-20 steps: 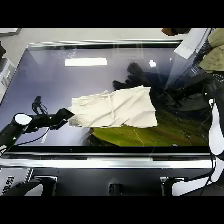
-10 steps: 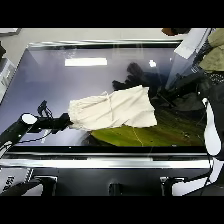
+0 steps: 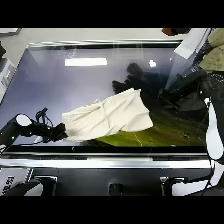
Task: Fold the clothes and pants, and hang the long-sleeved shirts on hangers.
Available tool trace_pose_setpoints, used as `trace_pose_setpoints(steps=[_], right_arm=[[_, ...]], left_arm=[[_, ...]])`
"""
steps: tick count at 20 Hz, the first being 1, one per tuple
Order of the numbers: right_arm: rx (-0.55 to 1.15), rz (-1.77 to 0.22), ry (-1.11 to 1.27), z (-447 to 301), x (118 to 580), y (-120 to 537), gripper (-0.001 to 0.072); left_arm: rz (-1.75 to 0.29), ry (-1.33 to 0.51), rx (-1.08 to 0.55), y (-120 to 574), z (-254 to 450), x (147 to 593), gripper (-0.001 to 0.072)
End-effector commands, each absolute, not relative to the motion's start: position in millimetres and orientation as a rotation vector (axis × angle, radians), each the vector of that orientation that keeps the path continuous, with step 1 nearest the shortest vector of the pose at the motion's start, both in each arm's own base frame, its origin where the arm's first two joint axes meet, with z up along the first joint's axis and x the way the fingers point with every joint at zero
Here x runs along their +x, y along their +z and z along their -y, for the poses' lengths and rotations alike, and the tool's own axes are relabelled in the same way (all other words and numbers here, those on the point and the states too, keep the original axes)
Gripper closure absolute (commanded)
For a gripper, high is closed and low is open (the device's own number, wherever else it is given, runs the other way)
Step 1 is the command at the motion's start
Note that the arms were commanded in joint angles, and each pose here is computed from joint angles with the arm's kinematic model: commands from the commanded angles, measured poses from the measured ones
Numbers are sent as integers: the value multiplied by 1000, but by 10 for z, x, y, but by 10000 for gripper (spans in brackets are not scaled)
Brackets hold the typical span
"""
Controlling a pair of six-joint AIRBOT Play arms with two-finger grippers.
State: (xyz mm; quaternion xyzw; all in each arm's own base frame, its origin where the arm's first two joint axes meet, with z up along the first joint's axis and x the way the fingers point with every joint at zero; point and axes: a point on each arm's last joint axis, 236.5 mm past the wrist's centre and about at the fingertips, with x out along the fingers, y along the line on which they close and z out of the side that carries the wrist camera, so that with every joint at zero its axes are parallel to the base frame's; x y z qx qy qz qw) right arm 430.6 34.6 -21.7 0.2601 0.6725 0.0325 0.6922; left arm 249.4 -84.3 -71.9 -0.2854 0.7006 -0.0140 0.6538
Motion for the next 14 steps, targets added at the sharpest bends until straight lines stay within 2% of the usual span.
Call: trace_pose_setpoints(steps=[1, 6, 7, 8, 9, 10, 12, 14], right_arm=[[536, -1583, 115, -370, 4083, -214, 18], [592, -1512, 358, -732, 4251, -265, 4], [618, -1529, 456, -877, 4210, -276, 4], [652, -1553, 520, -979, 4166, -306, 4], [689, -1569, 566, -1059, 4149, -351, 4], [716, -1579, 606, -1119, 4138, -392, 4], [767, -1608, 639, -1189, 4114, -483, 4], [750, -1600, 643, -1174, 4135, -566, 5]], left_arm=[[-1680, 116, -511, -745, 465, 2184, 692], [-1647, 168, -442, -796, 279, 2239, 690], [-1633, 169, -444, -798, 275, 2271, 665], [-1619, 177, -450, -796, 268, 2306, 554], [-1601, 189, -461, -786, 258, 2352, 355], [-1578, 188, -463, -760, 250, 2417, 233], [-1531, 181, -461, -653, 233, 2568, 155], [-1470, 180, -470, -485, 177, 2760, 155]])
